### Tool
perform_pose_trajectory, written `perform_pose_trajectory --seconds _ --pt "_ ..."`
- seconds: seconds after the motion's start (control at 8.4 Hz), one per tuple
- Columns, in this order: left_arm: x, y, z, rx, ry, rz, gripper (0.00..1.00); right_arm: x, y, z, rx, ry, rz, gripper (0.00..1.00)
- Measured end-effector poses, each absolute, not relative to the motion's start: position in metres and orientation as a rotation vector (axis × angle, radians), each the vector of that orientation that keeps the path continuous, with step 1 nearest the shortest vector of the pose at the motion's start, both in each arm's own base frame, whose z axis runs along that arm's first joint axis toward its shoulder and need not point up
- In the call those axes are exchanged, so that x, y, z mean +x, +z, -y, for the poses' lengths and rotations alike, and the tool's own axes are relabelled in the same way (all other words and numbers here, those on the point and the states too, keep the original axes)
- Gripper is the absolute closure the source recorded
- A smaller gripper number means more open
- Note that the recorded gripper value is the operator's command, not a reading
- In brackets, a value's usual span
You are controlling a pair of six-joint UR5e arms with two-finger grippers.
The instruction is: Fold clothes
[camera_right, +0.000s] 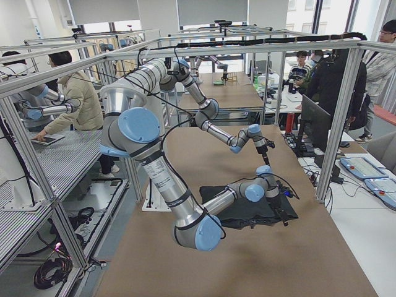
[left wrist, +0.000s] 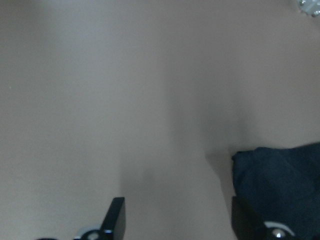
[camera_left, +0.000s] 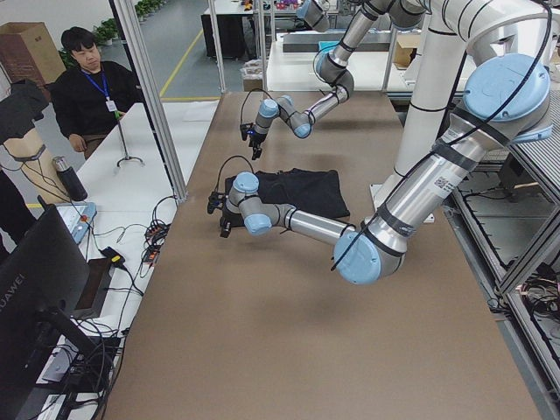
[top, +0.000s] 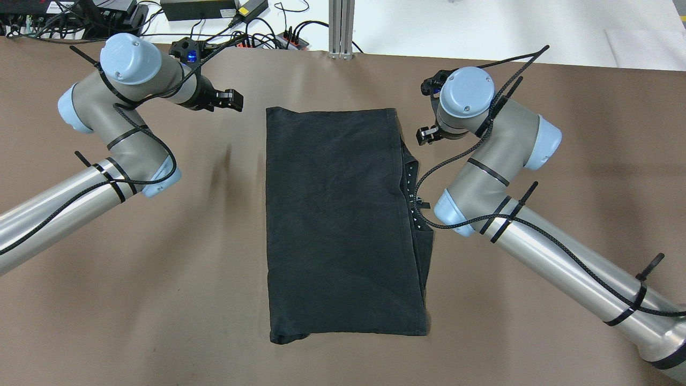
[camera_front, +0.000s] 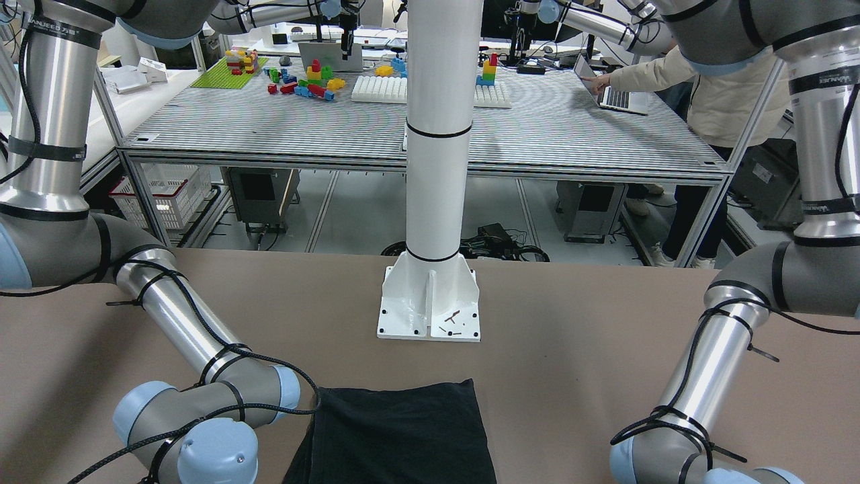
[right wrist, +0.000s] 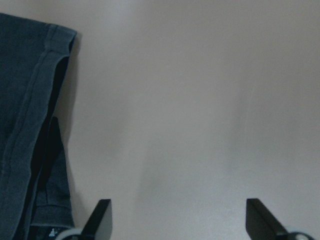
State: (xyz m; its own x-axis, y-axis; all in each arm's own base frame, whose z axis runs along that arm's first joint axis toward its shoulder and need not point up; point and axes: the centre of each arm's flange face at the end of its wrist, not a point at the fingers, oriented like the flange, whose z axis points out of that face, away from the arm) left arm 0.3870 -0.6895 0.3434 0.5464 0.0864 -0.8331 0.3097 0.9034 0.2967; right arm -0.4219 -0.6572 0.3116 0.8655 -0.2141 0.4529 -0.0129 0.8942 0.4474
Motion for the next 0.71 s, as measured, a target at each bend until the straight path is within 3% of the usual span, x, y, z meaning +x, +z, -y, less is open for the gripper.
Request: perform_pose_trajectory --seconds 0.24,0.71 --pt "0.384 0.350 0.681 0.441 -0.118 -1.013 0.13 -0.422 0.311 0.657 0.458 -0.109 0.519 0.06" --pt "0.375 0.343 0.662 0.439 -0.106 -1.053 0.16 -0.421 0.314 0.656 0.455 -0.109 0.519 0.06"
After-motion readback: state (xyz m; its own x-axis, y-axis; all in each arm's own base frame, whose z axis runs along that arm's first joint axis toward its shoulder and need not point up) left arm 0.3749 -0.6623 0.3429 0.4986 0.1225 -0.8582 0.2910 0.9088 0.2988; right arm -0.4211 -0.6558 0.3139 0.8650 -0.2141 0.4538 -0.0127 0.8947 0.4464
